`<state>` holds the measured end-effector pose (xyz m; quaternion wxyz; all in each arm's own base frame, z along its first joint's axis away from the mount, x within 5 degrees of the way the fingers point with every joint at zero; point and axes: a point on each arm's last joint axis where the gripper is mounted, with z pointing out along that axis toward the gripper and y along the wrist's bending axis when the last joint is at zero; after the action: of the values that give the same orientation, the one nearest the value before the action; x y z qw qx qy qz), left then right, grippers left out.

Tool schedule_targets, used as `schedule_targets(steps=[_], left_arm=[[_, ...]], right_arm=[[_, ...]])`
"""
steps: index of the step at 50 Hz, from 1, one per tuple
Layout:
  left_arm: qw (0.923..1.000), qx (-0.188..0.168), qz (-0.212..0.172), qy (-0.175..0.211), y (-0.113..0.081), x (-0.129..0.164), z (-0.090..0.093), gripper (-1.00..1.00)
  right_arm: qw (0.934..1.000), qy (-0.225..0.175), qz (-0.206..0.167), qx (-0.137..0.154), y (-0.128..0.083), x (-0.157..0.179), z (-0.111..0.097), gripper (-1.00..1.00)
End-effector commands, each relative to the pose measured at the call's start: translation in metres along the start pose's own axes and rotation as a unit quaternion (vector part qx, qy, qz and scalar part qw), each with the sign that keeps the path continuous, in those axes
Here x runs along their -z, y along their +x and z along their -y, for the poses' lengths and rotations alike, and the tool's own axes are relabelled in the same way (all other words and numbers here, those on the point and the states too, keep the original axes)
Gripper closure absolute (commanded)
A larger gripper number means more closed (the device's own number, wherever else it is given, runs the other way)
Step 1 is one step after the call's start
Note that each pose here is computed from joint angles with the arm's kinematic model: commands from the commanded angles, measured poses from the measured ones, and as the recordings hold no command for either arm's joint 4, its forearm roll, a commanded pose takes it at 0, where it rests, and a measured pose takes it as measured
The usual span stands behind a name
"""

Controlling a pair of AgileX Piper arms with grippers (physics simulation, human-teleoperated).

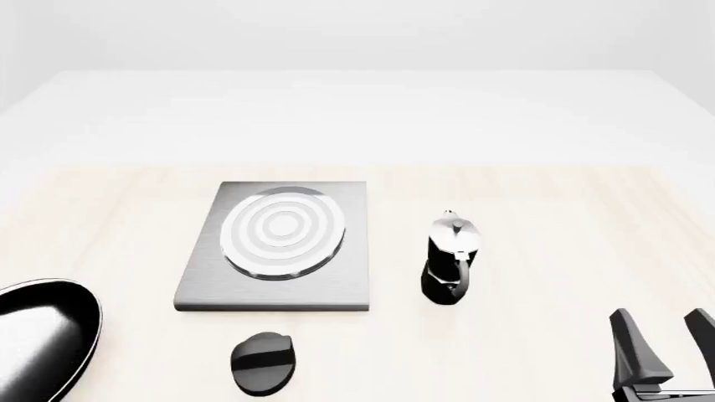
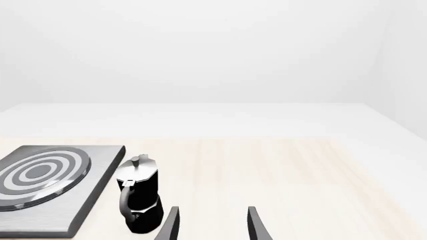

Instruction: Turn on the stove and put the frying pan on it.

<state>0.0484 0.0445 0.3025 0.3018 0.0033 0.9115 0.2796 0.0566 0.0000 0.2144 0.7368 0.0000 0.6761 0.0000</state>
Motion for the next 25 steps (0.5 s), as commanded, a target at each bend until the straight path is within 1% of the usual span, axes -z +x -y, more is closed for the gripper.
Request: schedule_targets(steps=[1,11,22,25], left_arm=[[0.9998,-0.002,-0.019,-0.004,0.001,-0.015,-0.004,-1.00],[0.9997,0.001,-0.023,-0.012,-0.003,-0.024,-0.011,-1.00],[0.9994,0.002,-0.034,-0.008,0.001,-0.036,-0.010,-1.00],[0.9992,-0.003,-0.039,-0.005,0.003,-0.039,-0.008,-1.00]], right_arm=[[1.0000,0.000,0.000,0.000,0.000,0.000,0.000,-1.00],[1.0000,0.000,0.000,0.000,0.000,0.000,0.000,-1.00],[1.0000,0.000,0.000,0.000,0.000,0.000,0.000,-1.00],[1.0000,0.000,0.000,0.000,0.000,0.000,0.000,-1.00]])
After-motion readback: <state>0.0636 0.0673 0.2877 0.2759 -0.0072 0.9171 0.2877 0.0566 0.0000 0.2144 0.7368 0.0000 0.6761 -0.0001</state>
